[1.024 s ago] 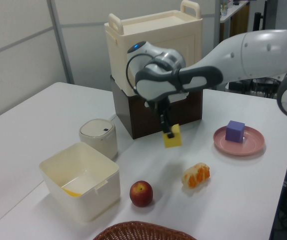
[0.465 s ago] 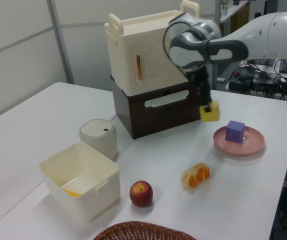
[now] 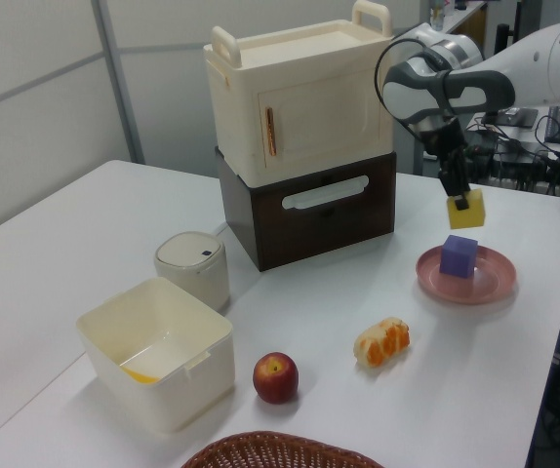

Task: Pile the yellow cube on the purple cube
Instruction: 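Lower the yellow cube onto the purple cube's top face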

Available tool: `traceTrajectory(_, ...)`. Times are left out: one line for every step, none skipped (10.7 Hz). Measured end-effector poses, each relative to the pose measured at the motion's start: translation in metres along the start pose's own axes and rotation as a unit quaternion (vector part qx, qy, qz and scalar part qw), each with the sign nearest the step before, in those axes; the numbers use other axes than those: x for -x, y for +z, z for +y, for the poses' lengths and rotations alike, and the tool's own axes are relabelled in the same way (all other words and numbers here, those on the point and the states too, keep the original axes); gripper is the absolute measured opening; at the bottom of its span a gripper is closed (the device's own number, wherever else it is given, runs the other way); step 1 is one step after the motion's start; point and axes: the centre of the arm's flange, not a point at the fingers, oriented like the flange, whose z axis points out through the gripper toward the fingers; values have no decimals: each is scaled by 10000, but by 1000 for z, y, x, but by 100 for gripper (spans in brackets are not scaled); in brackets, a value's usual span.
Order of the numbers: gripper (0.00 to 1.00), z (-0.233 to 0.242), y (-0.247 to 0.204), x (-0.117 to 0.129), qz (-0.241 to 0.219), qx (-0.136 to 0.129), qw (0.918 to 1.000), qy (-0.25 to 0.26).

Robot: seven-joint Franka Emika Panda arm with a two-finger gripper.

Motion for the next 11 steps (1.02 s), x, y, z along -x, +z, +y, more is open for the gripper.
traceTrajectory(50,4,8,-1,-111,21,9999,-5)
traceTrajectory(50,4,15,-6,-183,9,9998,-33)
traceTrajectory(50,4,20,-9,-216,-15,9997,-56)
traceTrajectory(50,4,22,-12,-216,-16,9997,-72)
traceTrajectory(50,3,22,-14,-196,1,9998,-90)
traceTrajectory(50,1,21,-17,-174,20,9998,-116)
traceTrajectory(50,-2,19,-20,-160,32,9998,-145)
traceTrajectory(50,-5,18,-22,-151,38,9997,-174)
traceTrajectory(50,-7,17,-25,-144,36,9997,-202)
traceTrajectory(50,-9,18,-27,-148,32,9996,-223)
traceTrajectory(55,-11,18,-31,-155,34,9996,-237)
